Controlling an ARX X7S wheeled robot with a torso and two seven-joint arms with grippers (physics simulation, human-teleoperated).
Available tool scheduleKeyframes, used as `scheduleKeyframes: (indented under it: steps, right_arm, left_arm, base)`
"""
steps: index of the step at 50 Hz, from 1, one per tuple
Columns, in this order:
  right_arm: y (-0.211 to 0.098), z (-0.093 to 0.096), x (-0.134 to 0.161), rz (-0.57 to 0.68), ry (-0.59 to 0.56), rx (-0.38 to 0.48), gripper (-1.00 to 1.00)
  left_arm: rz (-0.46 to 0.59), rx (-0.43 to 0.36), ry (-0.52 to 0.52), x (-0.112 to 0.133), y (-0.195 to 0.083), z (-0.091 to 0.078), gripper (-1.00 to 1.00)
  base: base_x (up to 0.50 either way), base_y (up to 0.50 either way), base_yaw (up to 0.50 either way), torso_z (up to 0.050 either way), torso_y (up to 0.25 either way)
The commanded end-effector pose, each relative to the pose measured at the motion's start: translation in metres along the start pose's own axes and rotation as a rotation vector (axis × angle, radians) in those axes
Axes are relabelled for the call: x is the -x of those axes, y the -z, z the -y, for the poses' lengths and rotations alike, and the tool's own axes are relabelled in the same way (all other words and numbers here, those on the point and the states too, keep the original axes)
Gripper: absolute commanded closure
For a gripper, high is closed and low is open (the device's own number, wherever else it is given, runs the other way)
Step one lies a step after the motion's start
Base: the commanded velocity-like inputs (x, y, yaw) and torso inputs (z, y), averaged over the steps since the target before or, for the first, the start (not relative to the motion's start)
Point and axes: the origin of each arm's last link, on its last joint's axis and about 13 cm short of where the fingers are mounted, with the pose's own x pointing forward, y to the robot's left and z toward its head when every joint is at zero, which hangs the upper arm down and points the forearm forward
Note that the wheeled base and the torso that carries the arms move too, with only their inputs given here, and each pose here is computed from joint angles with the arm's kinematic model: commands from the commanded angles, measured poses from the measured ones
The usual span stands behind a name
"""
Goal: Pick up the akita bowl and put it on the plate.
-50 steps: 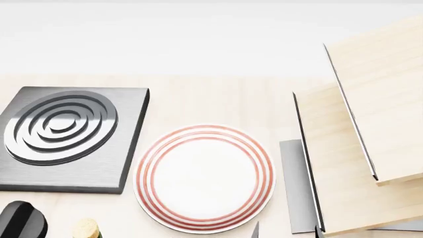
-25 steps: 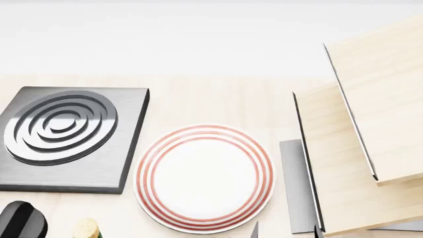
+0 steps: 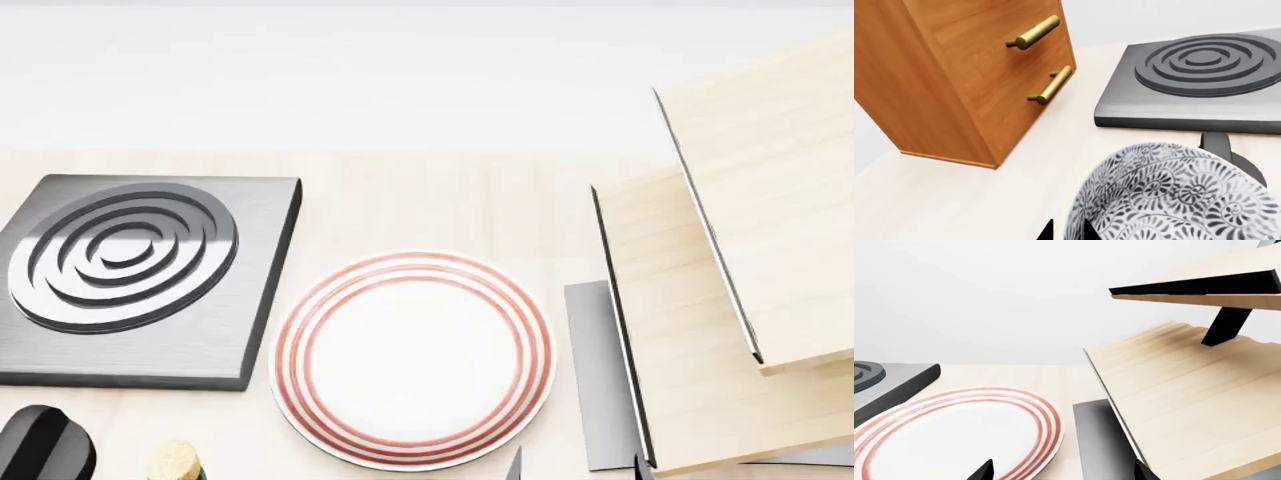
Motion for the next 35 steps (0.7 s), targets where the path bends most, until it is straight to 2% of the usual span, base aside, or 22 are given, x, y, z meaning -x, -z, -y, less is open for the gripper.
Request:
scheduleKeyframes:
  steps: [1, 12, 17, 18, 35]
  right_arm:
    - [0.001, 0.000, -0.001, -0.002, 0.001, 0.000, -1.00]
    - [0.001, 0.000, -0.001, -0.002, 0.002, 0.000, -1.00]
    - [0.001, 0.000, -0.001, -0.004, 0.001, 0.001, -1.00]
    - [0.001, 0.000, -0.001, -0.004, 0.001, 0.001, -1.00]
    - [0.001, -0.001, -0.001, -0.004, -0.004, 0.003, -1.00]
  left_arm:
    - [0.029, 0.000, -0.004, 0.002, -0.006, -0.002, 1.00]
    - [0.054, 0.041, -0.002, 0.001, -0.012, -0.002, 1.00]
    - [0.077, 0.058, -0.009, 0.001, -0.016, -0.002, 1.00]
    - [0.085, 0.084, 0.008, 0.001, -0.017, -0.002, 1.00]
    - [0.176, 0.141, -0.002, 0.006, -0.029, -0.006, 1.00]
  base:
    - [0.00, 0.00, 0.00, 0.000, 0.000]
    - [0.00, 0.00, 0.00, 0.000, 0.000]
    - [0.00, 0.00, 0.00, 0.000, 0.000]
    - [0.00, 0.00, 0.00, 0.000, 0.000]
    - [0.00, 0.00, 0.00, 0.000, 0.000]
